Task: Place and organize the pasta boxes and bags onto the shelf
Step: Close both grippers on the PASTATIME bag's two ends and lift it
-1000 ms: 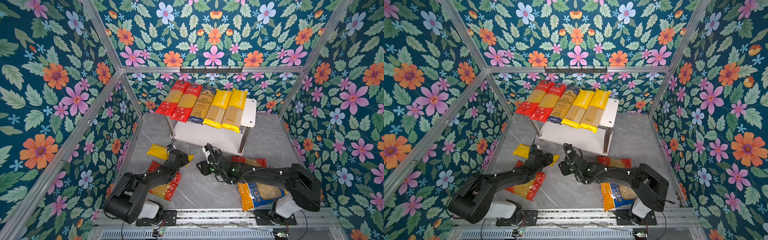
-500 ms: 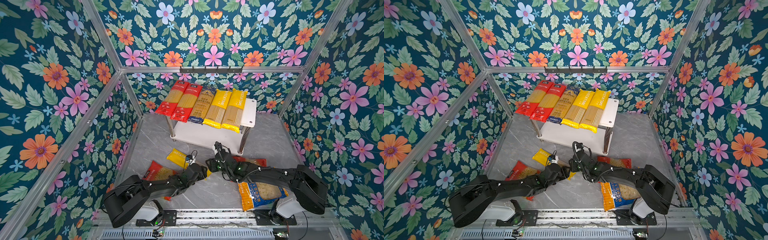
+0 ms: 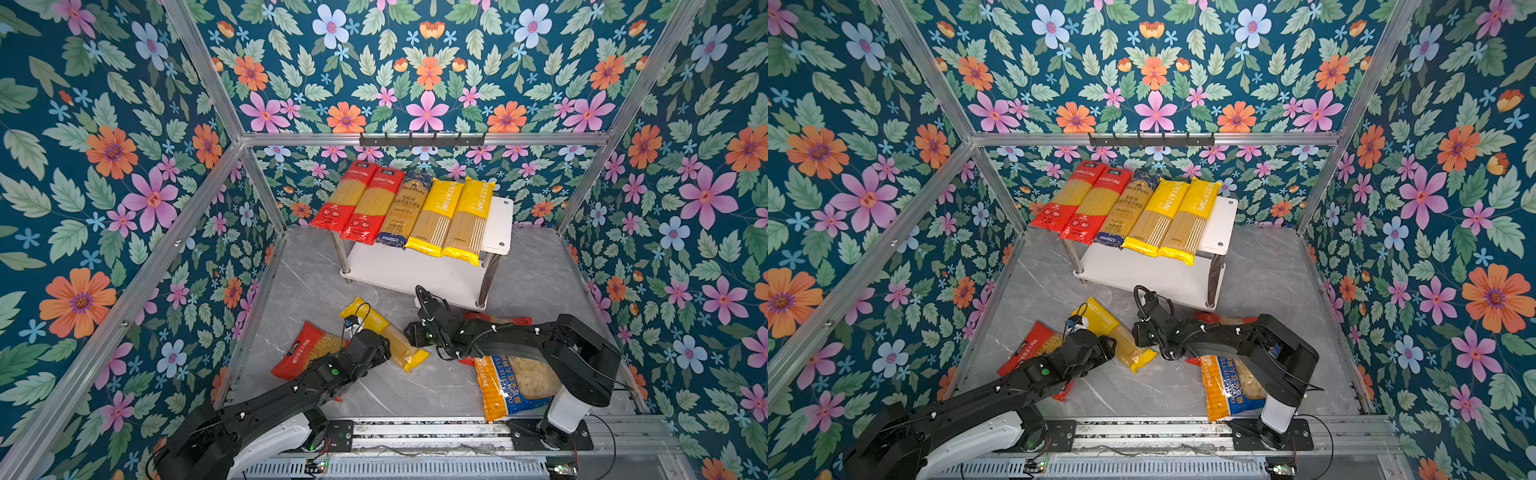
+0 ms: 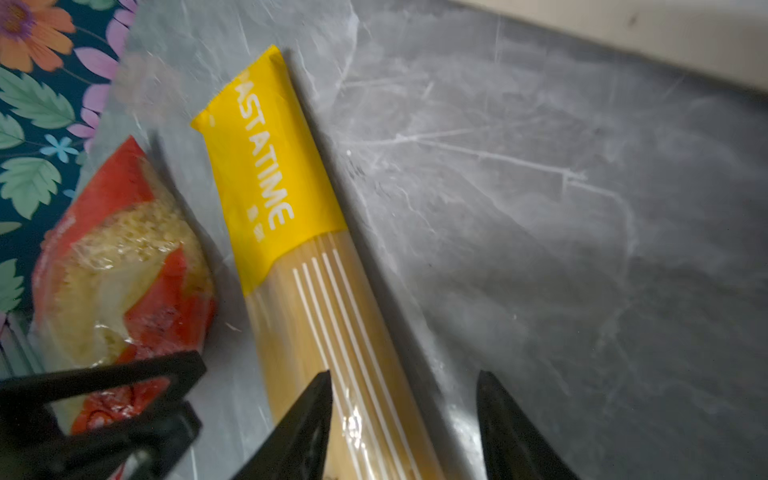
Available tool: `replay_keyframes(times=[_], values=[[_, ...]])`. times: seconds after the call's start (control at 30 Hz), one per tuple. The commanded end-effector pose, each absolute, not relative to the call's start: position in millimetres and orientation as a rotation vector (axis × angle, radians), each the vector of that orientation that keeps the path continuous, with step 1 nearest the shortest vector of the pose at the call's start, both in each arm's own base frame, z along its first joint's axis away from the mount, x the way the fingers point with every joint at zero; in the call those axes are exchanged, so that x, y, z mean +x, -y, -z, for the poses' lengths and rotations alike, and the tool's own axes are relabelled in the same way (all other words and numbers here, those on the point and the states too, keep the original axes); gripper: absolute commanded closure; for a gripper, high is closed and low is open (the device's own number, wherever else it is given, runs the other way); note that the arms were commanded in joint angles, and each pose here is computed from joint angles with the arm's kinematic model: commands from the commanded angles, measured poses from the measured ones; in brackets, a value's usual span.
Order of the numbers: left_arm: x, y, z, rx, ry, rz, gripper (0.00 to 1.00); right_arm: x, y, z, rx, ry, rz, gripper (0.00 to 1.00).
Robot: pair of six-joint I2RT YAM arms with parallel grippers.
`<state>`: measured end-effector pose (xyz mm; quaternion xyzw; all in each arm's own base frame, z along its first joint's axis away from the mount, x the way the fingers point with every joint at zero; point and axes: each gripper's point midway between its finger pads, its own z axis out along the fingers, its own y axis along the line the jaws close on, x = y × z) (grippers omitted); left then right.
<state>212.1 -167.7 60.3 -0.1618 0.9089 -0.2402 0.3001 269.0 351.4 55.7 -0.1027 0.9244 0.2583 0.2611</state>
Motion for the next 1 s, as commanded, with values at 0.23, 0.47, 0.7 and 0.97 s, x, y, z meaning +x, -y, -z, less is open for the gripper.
replay_keyframes(times=[0.23,0.47,0.7,0.97], values=[[212,162,-40,-0.43,-2.452,0.672,0.36,242,-357,-39,-0.258,-2.621,-0.833,0.49],[213,174,-30,-0.405,-2.477,0.717,0.37,188,-365,-47,-0.338,-2.685,-0.965,0.56],[216,182,-29,-0.386,-2.486,0.741,0.39,175,-370,-69,-0.335,-2.673,-1.073,0.57],[210,167,-20,-0.407,-2.494,0.671,0.4,238,-357,-51,-0.108,-2.637,-0.966,0.52]])
